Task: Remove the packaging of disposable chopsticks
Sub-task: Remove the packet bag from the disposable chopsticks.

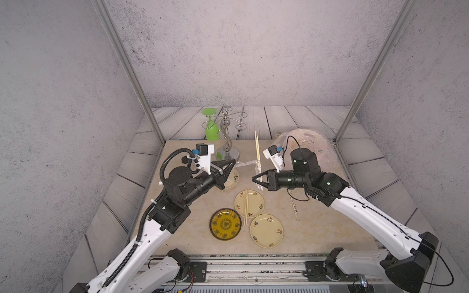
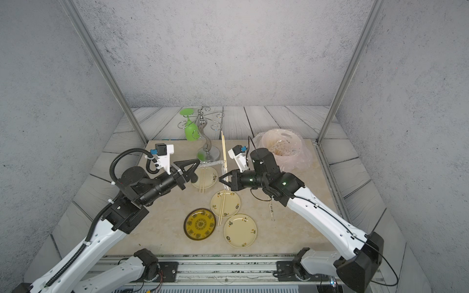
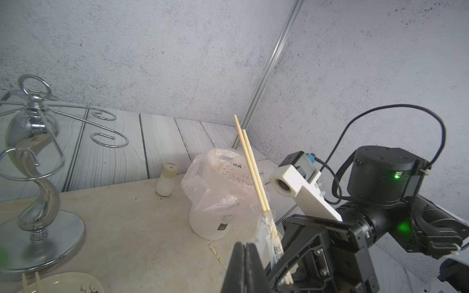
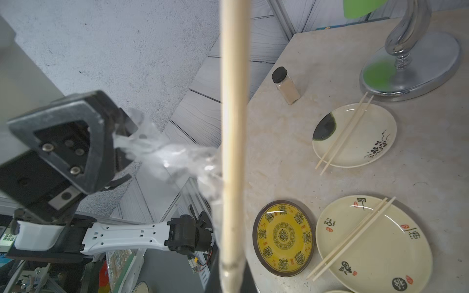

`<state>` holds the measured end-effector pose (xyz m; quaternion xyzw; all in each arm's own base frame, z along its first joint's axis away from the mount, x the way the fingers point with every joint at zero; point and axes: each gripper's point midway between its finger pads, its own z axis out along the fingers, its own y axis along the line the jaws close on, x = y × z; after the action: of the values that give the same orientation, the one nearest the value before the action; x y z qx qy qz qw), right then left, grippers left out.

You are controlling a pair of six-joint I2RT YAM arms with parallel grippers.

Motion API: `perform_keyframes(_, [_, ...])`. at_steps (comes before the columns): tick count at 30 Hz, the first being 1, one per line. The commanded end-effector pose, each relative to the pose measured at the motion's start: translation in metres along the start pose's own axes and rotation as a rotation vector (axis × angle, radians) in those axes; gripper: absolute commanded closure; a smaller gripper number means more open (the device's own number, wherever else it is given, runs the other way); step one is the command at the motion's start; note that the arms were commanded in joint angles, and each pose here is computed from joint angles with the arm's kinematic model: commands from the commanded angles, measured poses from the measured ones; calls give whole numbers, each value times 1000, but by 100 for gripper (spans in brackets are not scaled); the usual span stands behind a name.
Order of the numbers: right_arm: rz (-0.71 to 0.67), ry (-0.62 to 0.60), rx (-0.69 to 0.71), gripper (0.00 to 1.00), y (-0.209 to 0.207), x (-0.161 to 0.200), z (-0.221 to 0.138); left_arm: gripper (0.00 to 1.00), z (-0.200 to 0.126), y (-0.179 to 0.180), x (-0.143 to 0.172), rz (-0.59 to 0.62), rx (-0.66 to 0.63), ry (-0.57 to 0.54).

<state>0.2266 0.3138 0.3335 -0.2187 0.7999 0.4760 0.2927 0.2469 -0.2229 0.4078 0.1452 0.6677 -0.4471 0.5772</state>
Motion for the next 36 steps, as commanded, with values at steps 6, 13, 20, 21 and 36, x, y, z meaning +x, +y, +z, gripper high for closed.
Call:
perform_keyframes(6, [-141,-74,47,100,7,-14,-26,95,-17,-27,-21,82,126,-104])
perform_keyframes(13, [-322,-37,86,100,9,0,-46,37,-42,-43,-61,157,85,-184])
perform_keyframes(20, [-484,30,-121,100,40,33,-58,37,-3,-67,-56,58,290,-21])
perform_keyframes(21, [-486,44,-163,100,46,38,-58,37,4,-76,-51,25,365,15])
perform_keyframes(36, [-441,122,-363,100,70,55,-56,39,18,-101,-27,-113,646,155])
